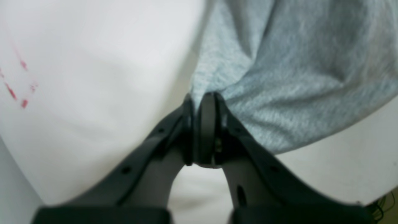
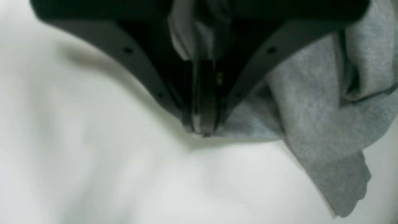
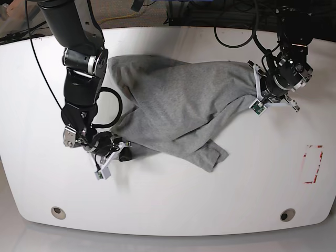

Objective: Fold the T-shirt properly
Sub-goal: 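Pull the shirt edges apart with both grippers, stretching it flat, then lift the shirt with both grippers and lay it flat on the table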

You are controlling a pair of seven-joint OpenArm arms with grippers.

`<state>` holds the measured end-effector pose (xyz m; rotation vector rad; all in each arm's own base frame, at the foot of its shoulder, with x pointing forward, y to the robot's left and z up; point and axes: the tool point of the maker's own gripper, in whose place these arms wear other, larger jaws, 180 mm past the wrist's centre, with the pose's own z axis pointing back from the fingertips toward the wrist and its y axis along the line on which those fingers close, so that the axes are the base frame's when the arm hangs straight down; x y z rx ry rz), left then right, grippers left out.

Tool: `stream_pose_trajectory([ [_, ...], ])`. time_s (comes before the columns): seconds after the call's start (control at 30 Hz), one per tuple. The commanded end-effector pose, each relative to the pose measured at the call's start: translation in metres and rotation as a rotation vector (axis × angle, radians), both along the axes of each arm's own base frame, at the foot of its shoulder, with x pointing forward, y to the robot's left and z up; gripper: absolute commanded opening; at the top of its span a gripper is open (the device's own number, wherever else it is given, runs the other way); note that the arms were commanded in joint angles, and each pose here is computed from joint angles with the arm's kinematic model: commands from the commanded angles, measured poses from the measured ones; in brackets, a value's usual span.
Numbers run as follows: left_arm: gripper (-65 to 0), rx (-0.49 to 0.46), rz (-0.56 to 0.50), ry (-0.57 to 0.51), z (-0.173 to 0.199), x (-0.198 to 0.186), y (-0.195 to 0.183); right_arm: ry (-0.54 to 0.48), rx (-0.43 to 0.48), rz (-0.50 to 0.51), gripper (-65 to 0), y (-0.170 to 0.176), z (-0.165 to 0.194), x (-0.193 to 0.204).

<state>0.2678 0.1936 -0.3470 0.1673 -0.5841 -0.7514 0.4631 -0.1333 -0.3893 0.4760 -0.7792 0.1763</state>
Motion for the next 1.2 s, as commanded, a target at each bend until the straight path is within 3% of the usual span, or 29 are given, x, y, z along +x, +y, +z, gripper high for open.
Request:
stream_pose_trajectory([
  [0.0, -64.0, 0.016, 0.017, -0.046, 0.015, 0.011, 0.004, -0.140, -0.049, -0.011, -65.0, -0.018, 0.055, 0.027],
  [0.17, -64.0, 0.039, 0.037, -0.077, 0.030, 0.028, 0.009, -0.193, -0.134, -0.003, -65.0, -0.030, 0.085, 0.030],
  [0.5, -64.0, 0.078, 0.077, -0.249, 0.096, 0.083, 0.021, -0.361, -0.307, -0.043, -65.0, -0.072, 0.195, 0.055],
  [0.87, -64.0, 0.170, 0.150, -0.526, 0.224, 0.136, 0.051, -0.546, -0.500, -0.027, -65.0, -0.090, 0.323, 0.082],
  [1.17, -64.0, 0.248, 0.248, -0.720, 0.320, 0.139, 0.092, -0.631, -0.576, -0.104, -65.0, -0.120, 0.409, 0.078],
])
